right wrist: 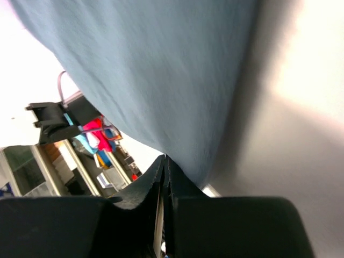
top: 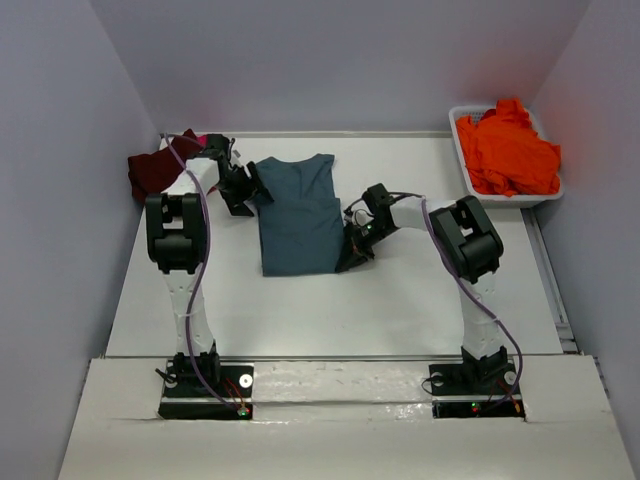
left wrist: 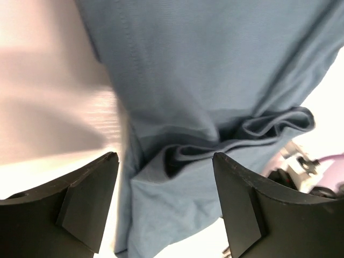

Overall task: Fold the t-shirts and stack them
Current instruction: Fold the tshirt

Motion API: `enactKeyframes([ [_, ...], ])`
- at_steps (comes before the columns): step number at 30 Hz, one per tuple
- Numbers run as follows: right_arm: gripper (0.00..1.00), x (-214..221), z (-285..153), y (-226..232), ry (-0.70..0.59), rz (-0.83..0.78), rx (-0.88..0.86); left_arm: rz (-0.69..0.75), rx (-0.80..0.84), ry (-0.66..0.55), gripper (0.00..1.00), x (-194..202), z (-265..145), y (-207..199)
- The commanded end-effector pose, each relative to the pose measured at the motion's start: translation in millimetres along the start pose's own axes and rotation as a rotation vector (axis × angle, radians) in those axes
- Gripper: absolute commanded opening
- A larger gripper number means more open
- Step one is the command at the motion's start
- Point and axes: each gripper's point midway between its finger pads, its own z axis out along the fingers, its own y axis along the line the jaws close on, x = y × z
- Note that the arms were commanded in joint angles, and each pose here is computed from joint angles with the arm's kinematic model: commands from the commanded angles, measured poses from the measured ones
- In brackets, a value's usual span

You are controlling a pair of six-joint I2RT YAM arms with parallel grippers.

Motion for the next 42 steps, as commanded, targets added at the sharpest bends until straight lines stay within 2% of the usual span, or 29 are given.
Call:
enactKeyframes([
  [1,0.15,32,-6,-18,0.035,0.134,0.150,0.024,-0.061,-0.010,0.83,20,-22,11],
  [2,0.20,31,-10,-16,0.014,0.114,0.161,0.019,-0.058,-0.009,0.83,27,-23,13],
  [3,0.34,30,-13,-13,-0.008,0.093,0.164,0.011,-0.060,0.000,0.84,42,-28,18],
  [5,0.53,28,-26,0,-0.058,0.040,0.169,0.009,-0.051,-0.021,0.84,53,-40,18],
  [8,0.62,30,-36,9,-0.087,0.006,0.175,-0.018,-0.063,-0.013,0.85,82,-48,31],
  [14,0.63,38,-34,1,-0.092,0.022,0.185,-0.019,-0.037,-0.009,0.85,116,-67,32],
  [21,0.65,45,-22,-16,-0.068,0.066,0.178,-0.037,-0.021,0.071,0.85,163,-61,47],
  [24,0.69,40,-21,-17,-0.091,0.057,0.185,-0.047,-0.024,0.087,0.86,177,-58,55],
  [34,0.73,18,-16,-12,-0.181,0.031,0.143,-0.025,0.009,0.096,0.88,181,-52,56],
  [42,0.72,-2,-20,-14,-0.308,0.013,0.139,0.000,0.020,0.091,0.88,176,-43,58],
])
